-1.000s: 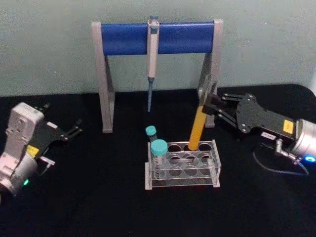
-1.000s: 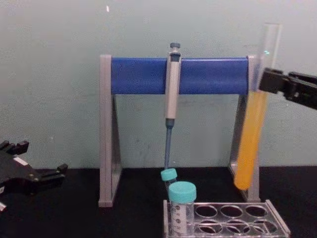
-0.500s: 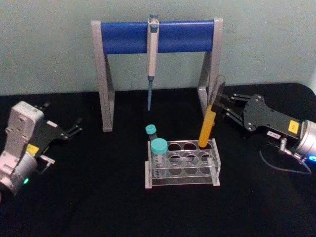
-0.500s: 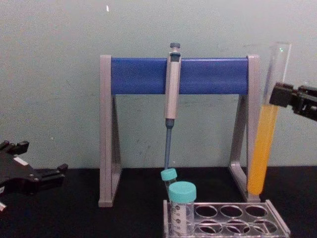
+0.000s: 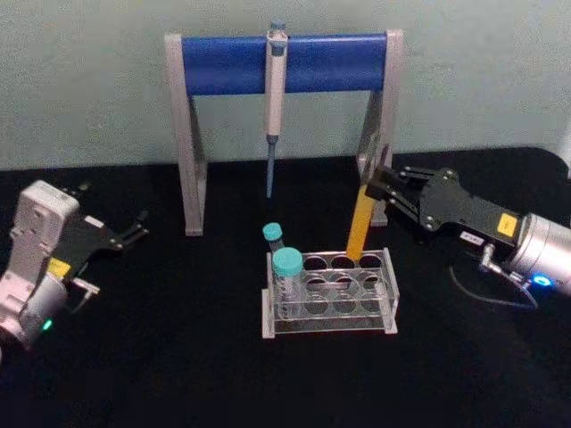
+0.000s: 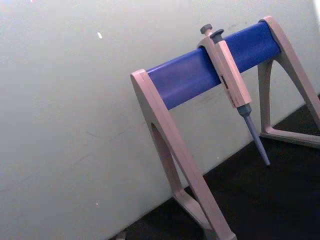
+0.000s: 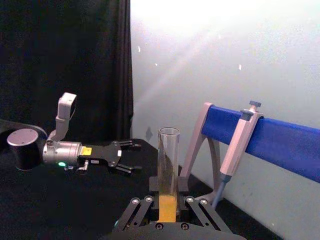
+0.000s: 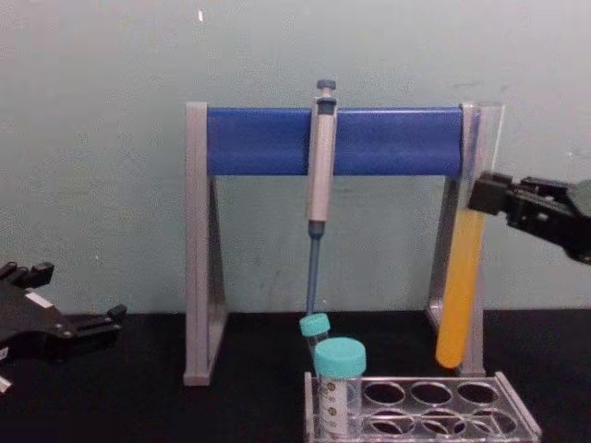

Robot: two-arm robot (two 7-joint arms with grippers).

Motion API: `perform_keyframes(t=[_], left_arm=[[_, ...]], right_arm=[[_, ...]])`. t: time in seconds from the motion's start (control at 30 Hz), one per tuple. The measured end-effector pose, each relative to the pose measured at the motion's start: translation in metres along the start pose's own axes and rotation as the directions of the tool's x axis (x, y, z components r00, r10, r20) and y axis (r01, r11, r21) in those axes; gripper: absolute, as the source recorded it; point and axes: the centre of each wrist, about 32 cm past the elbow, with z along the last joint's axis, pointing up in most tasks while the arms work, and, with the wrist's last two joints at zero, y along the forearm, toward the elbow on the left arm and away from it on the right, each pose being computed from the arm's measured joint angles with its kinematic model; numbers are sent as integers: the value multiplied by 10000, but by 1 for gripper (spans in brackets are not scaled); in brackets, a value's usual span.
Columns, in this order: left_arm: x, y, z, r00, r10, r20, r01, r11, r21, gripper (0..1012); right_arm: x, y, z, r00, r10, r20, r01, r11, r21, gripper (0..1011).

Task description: Pick up the test tube from the test tube rack, shake it, then place it back into the test tube rack.

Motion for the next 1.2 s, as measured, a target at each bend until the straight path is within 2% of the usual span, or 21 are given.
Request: perform_keyframes(t=[0.43,1.2], left_arm=[[0,0,0,10000,0,-1,0,10000,0,1001],[0,0,0,10000,-1,-1,1,10000,0,1001]], right_arm=[[7,118,-108,9998,-132,-114,127,9990,-422,204],[26,168,-282,9985,-407,-367,357,9912,-1276,204]])
